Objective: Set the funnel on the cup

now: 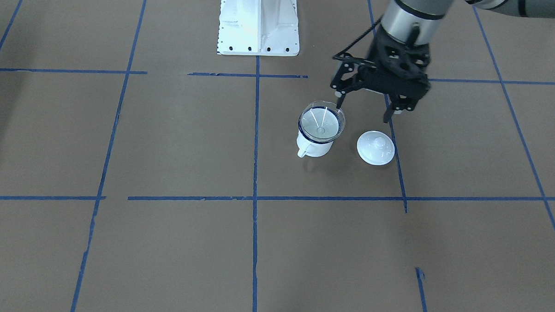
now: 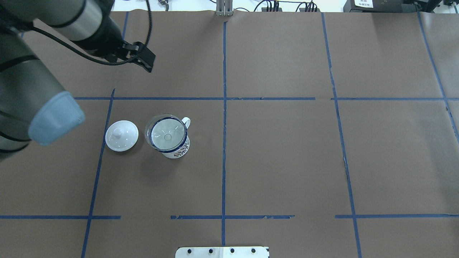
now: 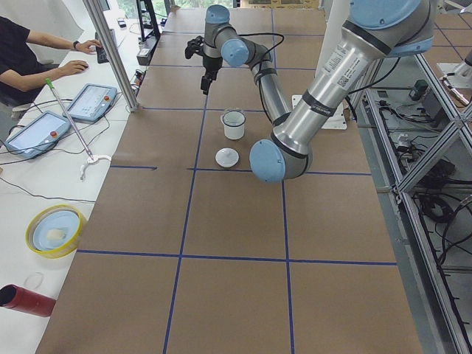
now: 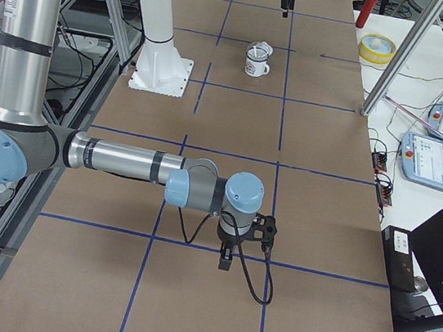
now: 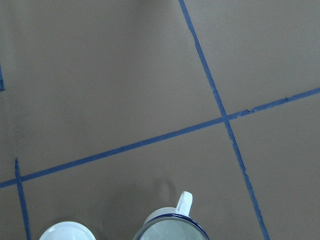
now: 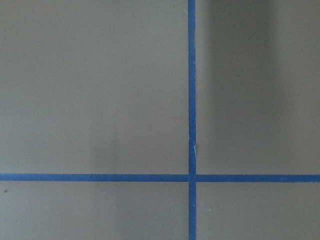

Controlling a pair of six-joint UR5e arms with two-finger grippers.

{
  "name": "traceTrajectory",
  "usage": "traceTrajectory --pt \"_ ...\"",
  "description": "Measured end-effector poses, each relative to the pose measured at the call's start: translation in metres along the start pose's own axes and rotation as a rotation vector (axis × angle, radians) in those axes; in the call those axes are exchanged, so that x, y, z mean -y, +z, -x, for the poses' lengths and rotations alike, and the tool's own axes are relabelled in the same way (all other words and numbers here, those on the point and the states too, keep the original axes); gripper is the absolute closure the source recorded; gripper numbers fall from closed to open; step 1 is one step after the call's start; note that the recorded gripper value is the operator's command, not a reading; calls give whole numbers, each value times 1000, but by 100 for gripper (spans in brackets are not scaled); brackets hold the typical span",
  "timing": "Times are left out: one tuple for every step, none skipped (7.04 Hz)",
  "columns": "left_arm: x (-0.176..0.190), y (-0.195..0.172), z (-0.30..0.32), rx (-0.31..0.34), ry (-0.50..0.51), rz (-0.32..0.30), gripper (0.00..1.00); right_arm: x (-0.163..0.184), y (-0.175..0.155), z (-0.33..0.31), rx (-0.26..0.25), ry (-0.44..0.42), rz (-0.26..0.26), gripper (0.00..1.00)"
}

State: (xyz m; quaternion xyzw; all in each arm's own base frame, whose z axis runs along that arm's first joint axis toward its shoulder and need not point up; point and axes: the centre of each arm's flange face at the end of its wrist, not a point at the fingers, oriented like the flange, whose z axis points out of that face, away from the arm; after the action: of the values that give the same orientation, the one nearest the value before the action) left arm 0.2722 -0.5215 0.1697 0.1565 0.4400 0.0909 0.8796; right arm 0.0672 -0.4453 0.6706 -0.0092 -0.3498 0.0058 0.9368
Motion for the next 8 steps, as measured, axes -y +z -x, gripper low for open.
traceTrajectory --pt "5 -8 64 -21 8 7 0 0 0 0 0 0 0 0" --pt "8 -16 126 -28 2 23 0 0 0 0 0 0 0 0" --pt "3 -25 189 -13 -5 35 0 0 0 0 0 0 0 0" --pt "-12 -33 244 16 -18 42 0 0 0 0 0 0 0 0" --pt "-29 -38 288 48 -24 51 0 0 0 0 0 0 0 0" --pt "-47 -40 333 102 -17 68 0 0 0 0 0 0 0 0" --pt "-63 -41 374 156 -9 96 0 0 0 0 0 0 0 0" --pt "-76 -41 410 185 -8 127 0 0 0 0 0 0 0 0"
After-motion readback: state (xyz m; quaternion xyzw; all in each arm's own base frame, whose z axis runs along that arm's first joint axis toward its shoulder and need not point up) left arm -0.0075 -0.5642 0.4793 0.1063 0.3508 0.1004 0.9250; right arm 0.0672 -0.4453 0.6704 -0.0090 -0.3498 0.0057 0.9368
